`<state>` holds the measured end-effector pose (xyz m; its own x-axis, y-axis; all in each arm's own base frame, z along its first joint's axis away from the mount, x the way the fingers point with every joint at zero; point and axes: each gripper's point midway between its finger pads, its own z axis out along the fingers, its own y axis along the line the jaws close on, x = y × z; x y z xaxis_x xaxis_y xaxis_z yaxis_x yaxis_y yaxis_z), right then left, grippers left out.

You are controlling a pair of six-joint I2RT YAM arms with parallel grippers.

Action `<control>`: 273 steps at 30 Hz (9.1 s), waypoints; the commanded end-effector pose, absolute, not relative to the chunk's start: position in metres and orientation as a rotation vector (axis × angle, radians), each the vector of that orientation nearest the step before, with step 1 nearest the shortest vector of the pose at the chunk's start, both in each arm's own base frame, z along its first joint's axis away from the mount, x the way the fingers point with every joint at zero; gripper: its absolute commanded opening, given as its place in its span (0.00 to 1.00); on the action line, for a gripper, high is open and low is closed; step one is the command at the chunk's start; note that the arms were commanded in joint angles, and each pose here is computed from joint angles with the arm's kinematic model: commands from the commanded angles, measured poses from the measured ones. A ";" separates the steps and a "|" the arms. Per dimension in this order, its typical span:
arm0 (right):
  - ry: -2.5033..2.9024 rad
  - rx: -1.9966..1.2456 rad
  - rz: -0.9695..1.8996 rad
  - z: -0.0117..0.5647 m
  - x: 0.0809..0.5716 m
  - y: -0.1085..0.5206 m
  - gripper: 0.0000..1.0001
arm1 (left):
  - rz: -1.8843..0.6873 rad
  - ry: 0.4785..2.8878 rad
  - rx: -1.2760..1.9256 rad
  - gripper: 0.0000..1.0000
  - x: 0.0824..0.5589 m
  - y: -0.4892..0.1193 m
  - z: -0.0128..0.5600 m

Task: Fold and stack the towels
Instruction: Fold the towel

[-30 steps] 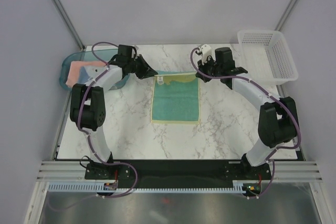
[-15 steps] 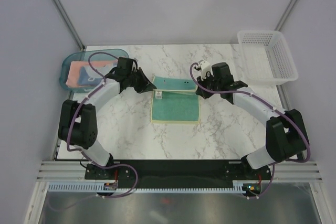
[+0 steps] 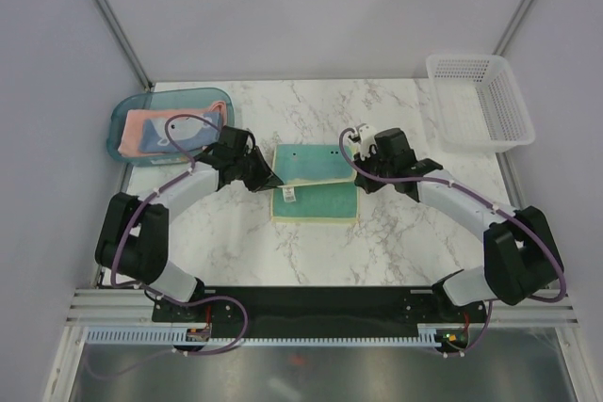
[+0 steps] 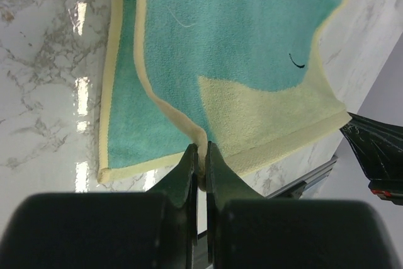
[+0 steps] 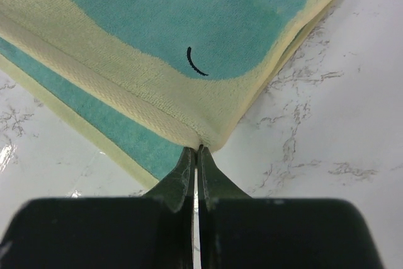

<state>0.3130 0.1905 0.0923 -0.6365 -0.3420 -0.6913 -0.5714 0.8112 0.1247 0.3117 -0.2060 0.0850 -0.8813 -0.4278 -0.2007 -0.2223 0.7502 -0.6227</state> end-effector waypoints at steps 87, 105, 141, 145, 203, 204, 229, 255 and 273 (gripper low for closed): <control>2.454 0.590 0.653 0.045 0.237 0.178 0.43 | -0.647 2.721 -0.146 0.43 0.258 -0.207 0.032; 2.379 0.789 0.641 0.038 0.231 0.173 0.48 | -0.682 2.719 -0.205 0.02 0.256 -0.213 0.043; 2.324 0.845 0.617 0.027 0.221 0.172 0.34 | -0.889 2.661 -0.312 0.02 0.265 -0.238 0.084; 2.316 0.855 0.605 0.023 0.220 0.170 0.38 | -0.896 2.656 -0.337 0.02 0.268 -0.239 0.086; 2.313 0.576 0.678 0.023 0.208 0.186 0.00 | -0.536 2.793 -0.226 0.02 0.226 -0.182 0.023; 2.312 0.576 0.687 0.024 0.208 0.187 0.00 | -0.529 2.795 -0.223 0.02 0.226 -0.181 0.023; 2.289 0.512 0.846 0.052 0.205 0.207 0.00 | -0.616 2.799 -0.216 0.02 0.213 -0.184 0.038; 2.352 0.383 0.851 0.048 0.181 0.200 0.36 | -0.573 2.844 -0.185 0.38 0.197 -0.175 0.028; 2.266 -0.143 0.655 0.142 0.311 0.214 0.17 | -0.594 2.673 0.025 0.36 0.314 -0.207 0.111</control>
